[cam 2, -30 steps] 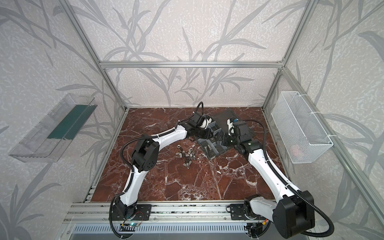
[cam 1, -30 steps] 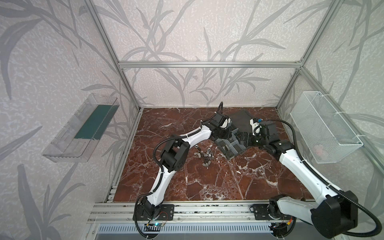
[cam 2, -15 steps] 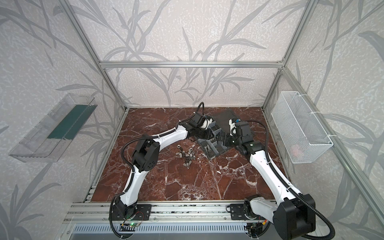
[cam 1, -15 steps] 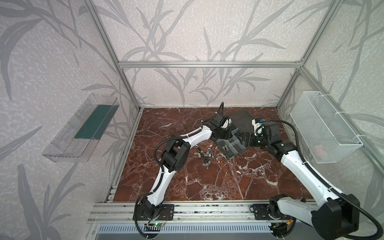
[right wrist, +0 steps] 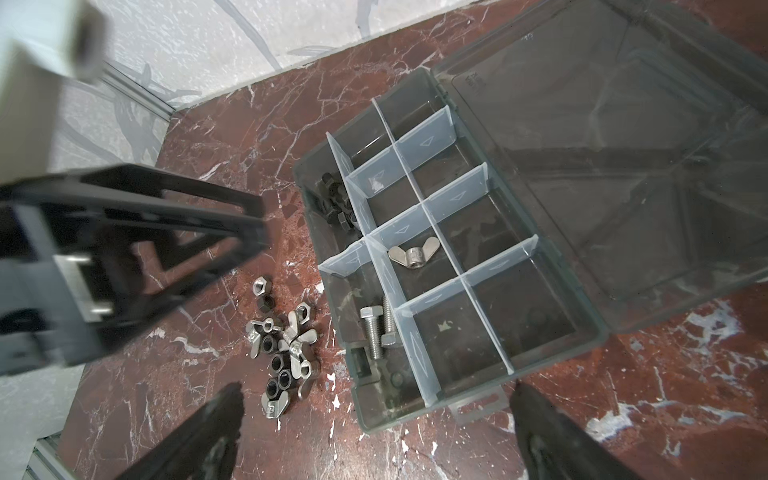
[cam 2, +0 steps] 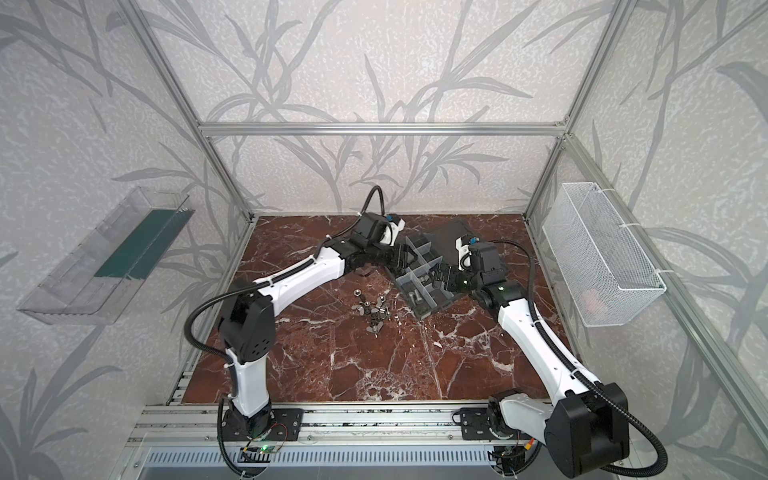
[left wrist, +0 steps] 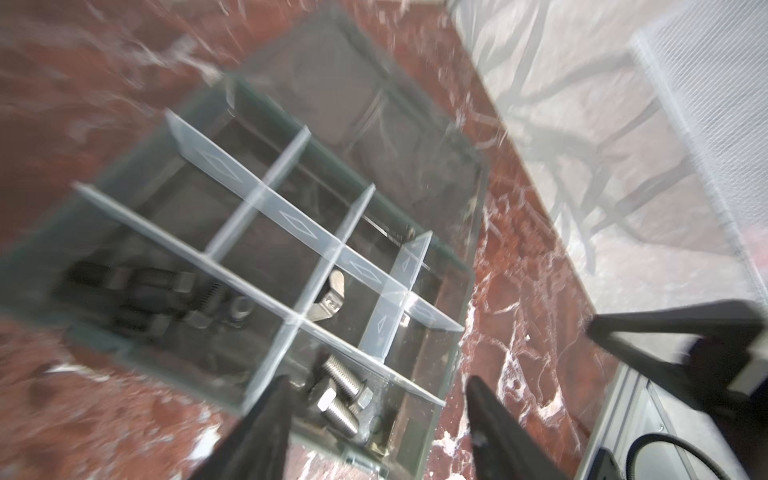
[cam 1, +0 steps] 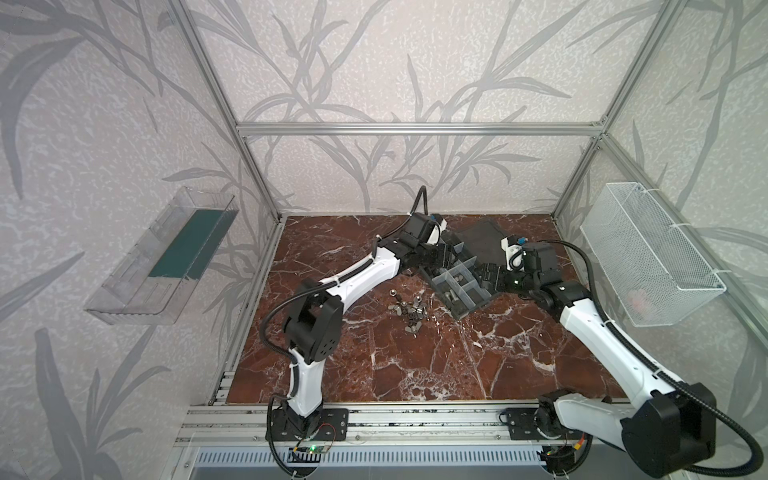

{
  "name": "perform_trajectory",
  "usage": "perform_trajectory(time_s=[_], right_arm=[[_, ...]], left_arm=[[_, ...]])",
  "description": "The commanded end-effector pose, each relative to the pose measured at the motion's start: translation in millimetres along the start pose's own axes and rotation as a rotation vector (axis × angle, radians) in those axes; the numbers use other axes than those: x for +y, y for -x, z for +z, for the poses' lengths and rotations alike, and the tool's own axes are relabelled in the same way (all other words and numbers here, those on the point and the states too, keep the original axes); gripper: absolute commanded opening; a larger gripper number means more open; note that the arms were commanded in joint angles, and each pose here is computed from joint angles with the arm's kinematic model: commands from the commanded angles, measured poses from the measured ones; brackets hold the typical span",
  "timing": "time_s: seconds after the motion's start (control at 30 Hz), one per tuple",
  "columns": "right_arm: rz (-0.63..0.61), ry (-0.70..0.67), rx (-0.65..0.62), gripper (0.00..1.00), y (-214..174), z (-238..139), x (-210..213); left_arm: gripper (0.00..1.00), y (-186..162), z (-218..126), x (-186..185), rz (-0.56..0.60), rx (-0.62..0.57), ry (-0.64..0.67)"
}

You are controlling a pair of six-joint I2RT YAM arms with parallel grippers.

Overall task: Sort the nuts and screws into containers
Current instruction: 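Open the left gripper to drop the wing nut into an empty compartment, then withdraw the left gripper while the right gripper moves over the pile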

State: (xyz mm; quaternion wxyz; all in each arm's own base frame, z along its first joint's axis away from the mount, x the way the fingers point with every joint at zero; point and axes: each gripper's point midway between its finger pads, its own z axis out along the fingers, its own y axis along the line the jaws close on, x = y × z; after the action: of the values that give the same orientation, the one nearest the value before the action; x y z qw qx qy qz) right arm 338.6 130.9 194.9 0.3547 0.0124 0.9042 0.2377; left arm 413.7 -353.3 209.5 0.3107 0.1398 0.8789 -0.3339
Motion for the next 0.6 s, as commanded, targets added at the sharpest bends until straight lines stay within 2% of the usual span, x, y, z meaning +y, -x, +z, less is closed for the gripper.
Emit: perform_trajectory(time_s=[0.0, 0.13, 0.23, 0.43, 0.57], right_arm=[[-0.019, 0.041, -0.017, 0.99, 10, 5, 15], [-0.080, 0.034, 0.007, 0.99, 6, 18, 30], [-0.170, 0.002, 0.033, 0.99, -3, 29, 43], [-0.367, -0.043, 0.154, 0.99, -45, 59, 74], [-0.446, -0.042, 0.220, 0.99, -74, 74, 94]], left_arm=[[0.76, 17, -36, 16, -0.026, -0.094, 0.035], [0.88, 13, -77, 43, -0.098, -0.140, 0.074], [0.99, 0, -97, 66, -0.155, -0.148, 0.107], [0.99, -44, -115, 104, -0.301, -0.124, 0.140], [1.00, -63, -128, 129, -0.375, -0.166, 0.162]])
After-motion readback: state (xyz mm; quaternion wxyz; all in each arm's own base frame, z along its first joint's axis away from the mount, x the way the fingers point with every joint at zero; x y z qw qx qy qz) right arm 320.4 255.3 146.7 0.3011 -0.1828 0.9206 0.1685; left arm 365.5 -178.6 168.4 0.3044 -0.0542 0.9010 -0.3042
